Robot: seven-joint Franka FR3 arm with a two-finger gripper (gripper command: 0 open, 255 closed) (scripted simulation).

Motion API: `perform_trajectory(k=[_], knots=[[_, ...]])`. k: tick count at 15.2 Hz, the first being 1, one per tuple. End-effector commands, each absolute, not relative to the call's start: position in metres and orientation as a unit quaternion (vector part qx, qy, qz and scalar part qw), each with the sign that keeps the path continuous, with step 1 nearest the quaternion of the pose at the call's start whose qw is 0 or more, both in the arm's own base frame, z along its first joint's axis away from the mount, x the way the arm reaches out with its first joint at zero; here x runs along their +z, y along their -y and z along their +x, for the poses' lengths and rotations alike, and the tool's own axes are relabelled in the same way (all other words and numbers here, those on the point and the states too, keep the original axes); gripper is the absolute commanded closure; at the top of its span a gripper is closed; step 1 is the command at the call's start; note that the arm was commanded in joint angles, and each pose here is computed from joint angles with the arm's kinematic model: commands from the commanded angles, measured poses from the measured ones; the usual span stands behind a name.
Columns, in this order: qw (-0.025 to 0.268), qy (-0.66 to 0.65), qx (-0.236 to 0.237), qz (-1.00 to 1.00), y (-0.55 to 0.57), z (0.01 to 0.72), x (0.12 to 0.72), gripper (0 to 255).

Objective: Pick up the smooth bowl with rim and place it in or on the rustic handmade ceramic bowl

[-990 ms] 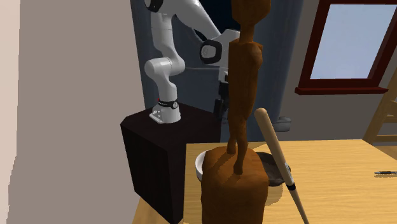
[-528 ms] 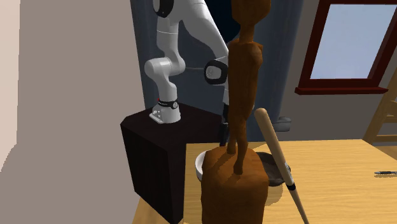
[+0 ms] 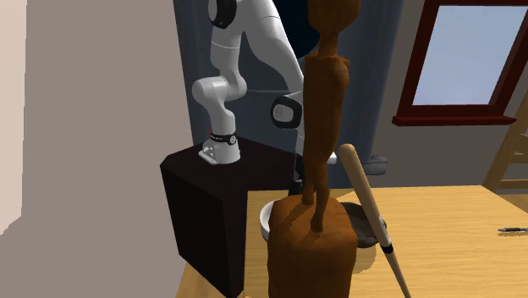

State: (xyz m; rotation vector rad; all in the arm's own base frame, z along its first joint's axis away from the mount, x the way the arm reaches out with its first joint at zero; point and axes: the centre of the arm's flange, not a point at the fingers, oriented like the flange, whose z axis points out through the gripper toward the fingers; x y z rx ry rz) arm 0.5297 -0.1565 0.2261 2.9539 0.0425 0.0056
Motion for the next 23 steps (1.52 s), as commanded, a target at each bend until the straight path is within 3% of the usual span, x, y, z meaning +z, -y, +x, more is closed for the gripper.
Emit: perform_trajectory(k=[1,8,9,23], knots=[[0.094,-0.014,0.002,0.996,0.158,0.529,0.218,0],[0.094,-0.014,0.002,0.996,0.158,0.529,0.218,0],[0.094,-0.014,0.002,0.996,0.158,0.529,0.218,255],[0.094,-0.014,0.002,0.996,0.158,0.529,0.245,255]])
